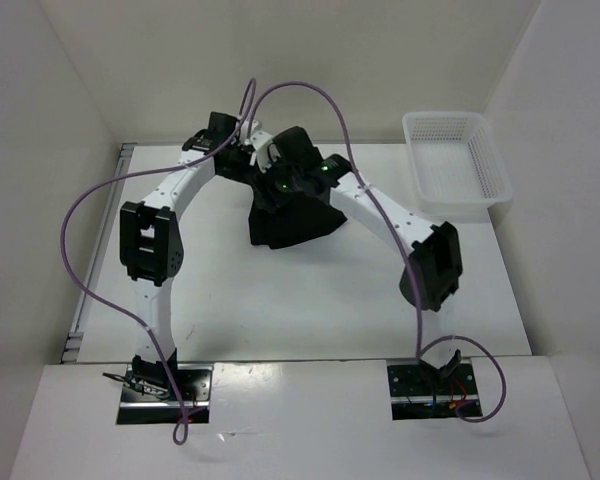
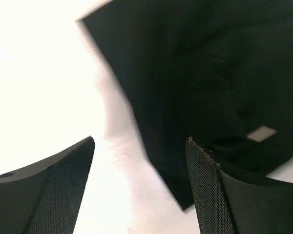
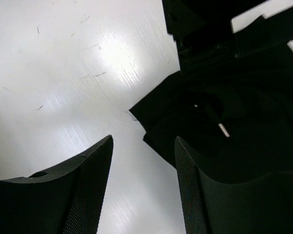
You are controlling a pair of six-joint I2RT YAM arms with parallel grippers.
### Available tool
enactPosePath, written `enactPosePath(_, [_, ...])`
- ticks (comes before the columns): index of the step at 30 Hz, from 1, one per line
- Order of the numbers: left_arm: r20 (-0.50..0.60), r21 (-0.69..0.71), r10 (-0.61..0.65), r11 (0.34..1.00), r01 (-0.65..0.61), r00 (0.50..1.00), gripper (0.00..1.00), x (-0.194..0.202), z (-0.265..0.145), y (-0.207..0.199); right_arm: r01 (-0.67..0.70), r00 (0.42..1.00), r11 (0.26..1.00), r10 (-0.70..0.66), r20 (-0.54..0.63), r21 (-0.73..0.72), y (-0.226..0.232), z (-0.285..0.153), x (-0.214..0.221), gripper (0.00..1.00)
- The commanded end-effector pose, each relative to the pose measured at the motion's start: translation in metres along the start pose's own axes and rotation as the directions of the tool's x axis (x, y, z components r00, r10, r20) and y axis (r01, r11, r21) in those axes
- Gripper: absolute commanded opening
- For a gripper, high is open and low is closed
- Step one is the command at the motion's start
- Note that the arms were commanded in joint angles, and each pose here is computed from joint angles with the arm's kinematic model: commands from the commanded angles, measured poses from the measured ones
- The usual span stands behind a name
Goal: Fold and stack the shorts
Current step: Fold the shorts
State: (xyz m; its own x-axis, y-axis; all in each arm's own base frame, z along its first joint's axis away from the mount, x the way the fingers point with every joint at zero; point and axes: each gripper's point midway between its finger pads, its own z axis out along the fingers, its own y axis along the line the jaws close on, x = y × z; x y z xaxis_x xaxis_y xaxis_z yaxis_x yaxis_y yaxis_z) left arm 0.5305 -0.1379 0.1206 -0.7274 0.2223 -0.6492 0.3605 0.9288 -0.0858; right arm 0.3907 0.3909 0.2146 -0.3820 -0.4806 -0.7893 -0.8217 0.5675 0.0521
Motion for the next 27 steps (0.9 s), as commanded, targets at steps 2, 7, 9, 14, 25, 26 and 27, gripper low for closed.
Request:
enactPosePath(2, [-0.034,0.177,0.048,0.983,-0.041,0.998,0.84,0.013,-0.014,-0.062,0.161,0.982,0.979,-0.171,0.076,0.127,-0.024,-0.054,0.0,0.59])
enactPosePath(7, [-0.073,0.376,0.047,0.927,-0.017,0.996,0.93,0.026,-0.013,-0.1,0.283,0.959,0.941,-0.275,-0.066,0.187,-0.054,-0.042,0.074,0.65])
enactPosePath(9, [-0.082,0.349,0.068,0.937,-0.035,0.994,0.93,0.028,-0.005,-0.105,0.336,0.942,0.924,-0.325,-0.09,0.184,-0.06,-0.039,0.084,0.65])
enactPosePath(14, [-0.116,0.278,0.08,0.96,-0.045,0.99,0.93,0.042,0.02,-0.096,0.393,0.919,0.901,-0.377,-0.117,0.184,-0.069,-0.017,0.1,0.66])
enactPosePath(25, [-0.102,0.226,0.09,0.972,-0.065,0.991,0.23,0.036,0.039,-0.09,0.488,0.866,0.868,-0.466,-0.183,0.098,-0.075,0.026,0.137,0.68])
enactPosePath(26, [-0.089,0.225,0.091,0.972,-0.069,0.992,0.2,0.031,0.034,-0.09,0.495,0.86,0.864,-0.473,-0.193,0.088,-0.074,0.026,0.14,0.68])
enactPosePath(27, [-0.057,0.223,0.094,0.971,-0.079,0.994,0.19,0.018,0.028,-0.091,0.492,0.86,0.867,-0.472,-0.195,0.073,-0.073,0.029,0.145,0.68])
